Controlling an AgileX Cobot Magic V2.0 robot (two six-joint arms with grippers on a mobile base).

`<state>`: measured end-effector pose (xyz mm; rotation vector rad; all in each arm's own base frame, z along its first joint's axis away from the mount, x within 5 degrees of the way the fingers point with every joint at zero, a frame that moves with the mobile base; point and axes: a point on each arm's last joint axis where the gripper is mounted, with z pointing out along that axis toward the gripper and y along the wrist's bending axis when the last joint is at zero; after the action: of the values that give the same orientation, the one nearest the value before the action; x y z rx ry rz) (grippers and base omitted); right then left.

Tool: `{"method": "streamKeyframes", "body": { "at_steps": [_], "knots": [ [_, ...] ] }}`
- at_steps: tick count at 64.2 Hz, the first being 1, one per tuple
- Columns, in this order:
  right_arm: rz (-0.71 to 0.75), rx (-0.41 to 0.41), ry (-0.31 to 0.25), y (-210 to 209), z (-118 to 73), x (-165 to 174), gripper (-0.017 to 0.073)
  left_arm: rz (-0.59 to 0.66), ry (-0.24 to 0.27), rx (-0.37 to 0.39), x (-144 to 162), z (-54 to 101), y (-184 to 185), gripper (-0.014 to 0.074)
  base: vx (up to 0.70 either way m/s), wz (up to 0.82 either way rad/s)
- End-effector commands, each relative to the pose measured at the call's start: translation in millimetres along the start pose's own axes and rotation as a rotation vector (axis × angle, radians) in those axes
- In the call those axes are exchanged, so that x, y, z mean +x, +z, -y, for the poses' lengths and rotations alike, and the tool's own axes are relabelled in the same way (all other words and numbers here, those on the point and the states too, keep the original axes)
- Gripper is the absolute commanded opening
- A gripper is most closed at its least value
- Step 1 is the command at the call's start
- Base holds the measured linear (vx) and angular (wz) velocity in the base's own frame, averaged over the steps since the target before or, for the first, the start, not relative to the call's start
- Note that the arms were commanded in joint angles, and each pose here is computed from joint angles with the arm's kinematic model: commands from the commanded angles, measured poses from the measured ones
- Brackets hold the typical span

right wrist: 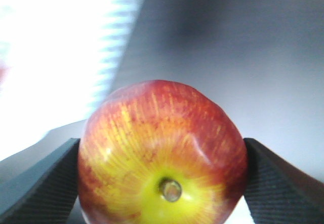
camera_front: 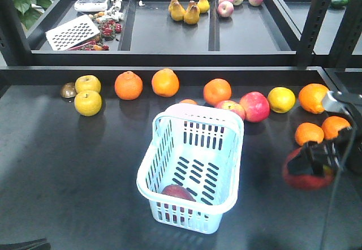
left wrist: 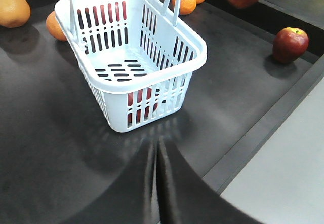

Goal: Pick three apples into basket with both arms
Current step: 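Carry the second apple into the basket and open the right gripper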

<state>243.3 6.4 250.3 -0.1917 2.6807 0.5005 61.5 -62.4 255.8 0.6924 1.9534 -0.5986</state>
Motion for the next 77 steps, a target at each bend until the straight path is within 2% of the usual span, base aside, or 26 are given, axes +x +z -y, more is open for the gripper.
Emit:
{"method": "streamKeyframes", "body": {
  "at_steps": [1,7,16,20,26,33,42,48,58,69,77],
  "knots": [
    [0.114,-0.116,-0.055,-19,-29.5,14,-0.0004,0.074,-0.026,-0.019,-12,-1.2,-3,-0.0006,0.00,0.00],
    [0.150,-0.186,-0.097,-18,-53.1,26,-0.0004,0.074,-0.026,-0.019,-12,-1.2,-3,-0.0006,0.00,0.00],
    [0.212,-0.256,-0.162,-4,-91.3,25,-0.0004,0.074,-0.027,-0.019,-12,-1.2,-3,-0.0006,0.00,0.00],
    [0.241,-0.254,-0.199,6,-106.0,22,-0.0004,0.074,-0.027,-0.019,-12,-1.2,-3,-0.0006,0.00,0.00],
    [0.287,-0.215,-0.218,27,-119.9,15,-0.0004,0.074,-0.027,-0.019,-12,-1.2,-3,-0.0006,0.00,0.00],
    [0.303,-0.164,-0.219,53,-127.4,9,-0.0004,0.074,-0.027,-0.019,-12,-1.2,-3,-0.0006,0.00,0.00],
    [0.280,-0.144,-0.280,78,-135.9,-11,-0.0001,0.074,-0.027,-0.019,-12,-1.2,-3,-0.0006,0.00,0.00],
    [0.282,-0.145,-0.261,88,-139.1,-26,0.0006,0.074,-0.028,-0.018,-12,-1.2,-3,-0.0006,0.00,0.00],
    [0.235,-0.130,-0.249,111,-137.4,-31,0.0036,0.074,-0.028,-0.018,-12,-1.2,-3,-0.0006,0.00,0.00],
    [0.185,-0.114,-0.246,128,-132.8,-27,0.0129,0.075,-0.028,-0.018,-12,-1.1,-3,-0.0006,0.00,0.00],
    [0.170,-0.118,-0.249,130,-132.6,-25,0.0238,0.075,-0.028,-0.018,-12,-1.1,-3,-0.0006,0.00,0.00]
  ]
}}
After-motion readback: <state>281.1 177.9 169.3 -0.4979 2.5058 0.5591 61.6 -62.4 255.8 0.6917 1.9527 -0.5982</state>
